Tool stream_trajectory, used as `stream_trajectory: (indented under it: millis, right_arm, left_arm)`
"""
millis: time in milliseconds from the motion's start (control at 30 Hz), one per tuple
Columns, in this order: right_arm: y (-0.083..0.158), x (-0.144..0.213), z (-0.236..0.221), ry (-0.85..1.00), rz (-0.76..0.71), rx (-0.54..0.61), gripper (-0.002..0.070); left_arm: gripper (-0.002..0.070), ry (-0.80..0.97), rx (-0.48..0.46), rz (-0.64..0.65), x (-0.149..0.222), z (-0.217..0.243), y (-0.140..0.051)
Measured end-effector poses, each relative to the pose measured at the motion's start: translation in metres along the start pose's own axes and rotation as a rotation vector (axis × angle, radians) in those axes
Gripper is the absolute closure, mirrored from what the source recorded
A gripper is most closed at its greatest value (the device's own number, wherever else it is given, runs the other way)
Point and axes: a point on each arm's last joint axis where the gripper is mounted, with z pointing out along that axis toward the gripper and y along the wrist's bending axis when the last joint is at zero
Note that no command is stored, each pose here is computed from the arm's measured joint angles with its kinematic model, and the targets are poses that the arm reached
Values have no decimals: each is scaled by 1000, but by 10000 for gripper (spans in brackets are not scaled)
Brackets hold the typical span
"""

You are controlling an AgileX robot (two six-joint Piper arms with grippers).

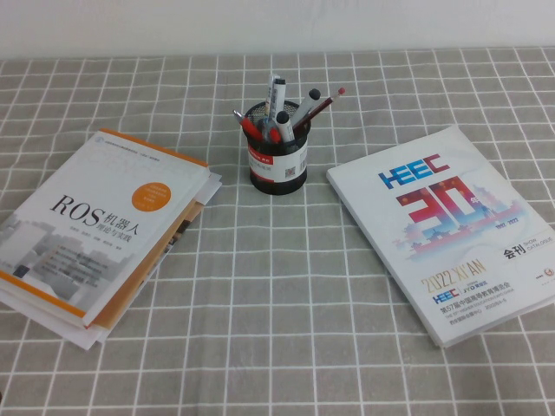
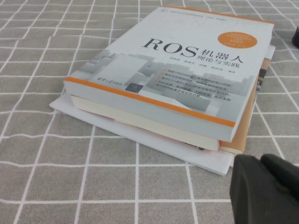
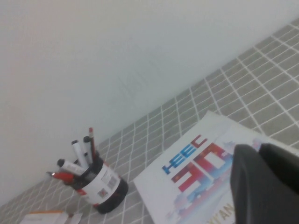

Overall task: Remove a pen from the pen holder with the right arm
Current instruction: 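Take a marker out of the pen holder and lay it on the table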

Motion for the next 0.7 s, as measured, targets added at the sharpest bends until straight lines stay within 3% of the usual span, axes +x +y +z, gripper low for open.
stream_trajectory:
  millis: [367, 700]
  right_arm:
    - [53, -43, 24, 367, -191, 16, 689]
    - [69, -57, 88, 681, -350, 27, 689]
  left_arm:
    - [678, 0, 0, 0, 0, 0, 0]
    - [678, 0, 0, 0, 0, 0, 0]
